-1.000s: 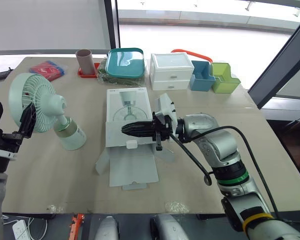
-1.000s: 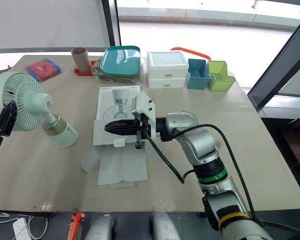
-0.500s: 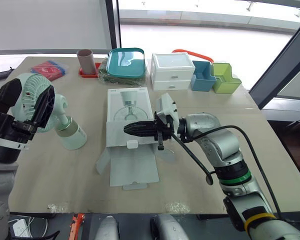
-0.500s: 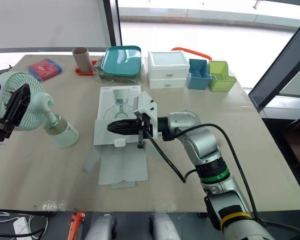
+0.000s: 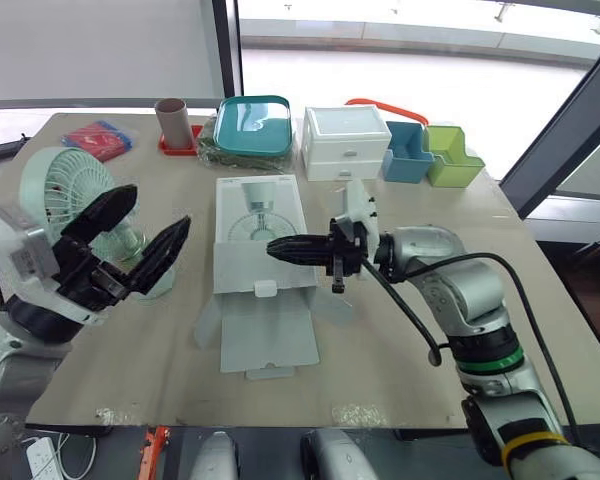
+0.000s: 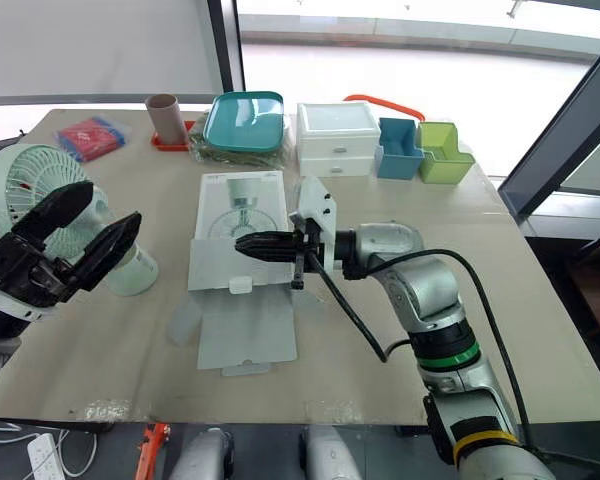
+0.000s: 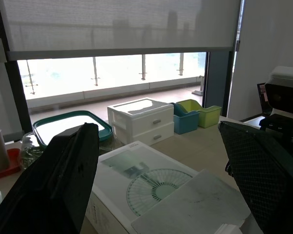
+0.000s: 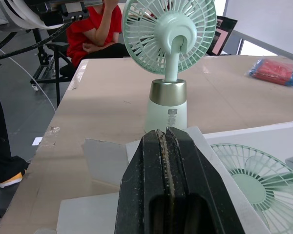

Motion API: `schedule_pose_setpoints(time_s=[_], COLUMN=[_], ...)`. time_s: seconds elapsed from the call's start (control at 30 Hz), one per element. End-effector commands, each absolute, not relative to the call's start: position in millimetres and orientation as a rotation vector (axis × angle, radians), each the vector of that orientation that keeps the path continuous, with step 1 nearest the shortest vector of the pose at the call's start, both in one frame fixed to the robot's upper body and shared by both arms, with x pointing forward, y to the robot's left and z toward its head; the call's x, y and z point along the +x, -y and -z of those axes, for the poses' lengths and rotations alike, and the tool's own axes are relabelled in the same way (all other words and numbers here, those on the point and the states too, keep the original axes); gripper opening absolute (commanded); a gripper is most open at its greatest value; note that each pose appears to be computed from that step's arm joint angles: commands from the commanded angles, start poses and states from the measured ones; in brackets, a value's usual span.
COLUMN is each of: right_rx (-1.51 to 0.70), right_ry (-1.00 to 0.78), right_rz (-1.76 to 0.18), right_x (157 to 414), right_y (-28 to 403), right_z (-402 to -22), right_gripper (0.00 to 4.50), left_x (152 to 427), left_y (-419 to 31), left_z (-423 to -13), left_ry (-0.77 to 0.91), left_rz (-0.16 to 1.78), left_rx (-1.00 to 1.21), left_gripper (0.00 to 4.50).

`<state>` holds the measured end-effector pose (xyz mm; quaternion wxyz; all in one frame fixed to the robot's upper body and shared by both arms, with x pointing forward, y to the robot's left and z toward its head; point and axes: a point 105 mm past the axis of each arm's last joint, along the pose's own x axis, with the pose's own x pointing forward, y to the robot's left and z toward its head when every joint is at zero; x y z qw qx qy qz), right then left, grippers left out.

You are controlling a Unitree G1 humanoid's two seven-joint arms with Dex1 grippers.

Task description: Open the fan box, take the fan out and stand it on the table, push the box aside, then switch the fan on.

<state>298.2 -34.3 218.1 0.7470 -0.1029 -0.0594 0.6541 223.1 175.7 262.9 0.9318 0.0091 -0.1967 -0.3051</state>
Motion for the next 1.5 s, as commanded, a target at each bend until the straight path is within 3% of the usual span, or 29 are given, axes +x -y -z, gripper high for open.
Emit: schedule_pose_setpoints(time_s=[0.03,0.57,0.67,0.8,0.97,1.17,1.5], right_rx=[-0.241,-0.227,-0.219,-0.212,-0.215,-0.241,-0.247], right_ry=[0.195,0.169,0.168,0.166,0.165,0.145,0.117], right_rz=[-1.367,-1.121,-1.118,-1.096,-1.083,-1.057,-1.109], right_x=[297,298,292,287,281,279,272], right_y=[47,85,87,91,94,97,95], right_z=[-236,-239,-238,-236,-236,-231,-224], right_gripper=[0.00,0.00,0.92,2.93,4.44,4.44,4.44], left_x=[223,260,263,266,263,255,245], left_y=[-165,-156,-155,-149,-139,-129,-134], left_z=[-258,-209,-217,-220,-220,-223,-215], left_ry=[0.392,0.142,0.155,0.166,0.167,0.195,0.162], left_rz=[0.690,0.735,0.765,0.801,0.872,0.959,0.921], left_rx=[0.042,0.002,-0.004,0.050,0.036,0.042,0.109], left_gripper=[4.35,4.35,4.50,4.50,4.50,4.50,4.50])
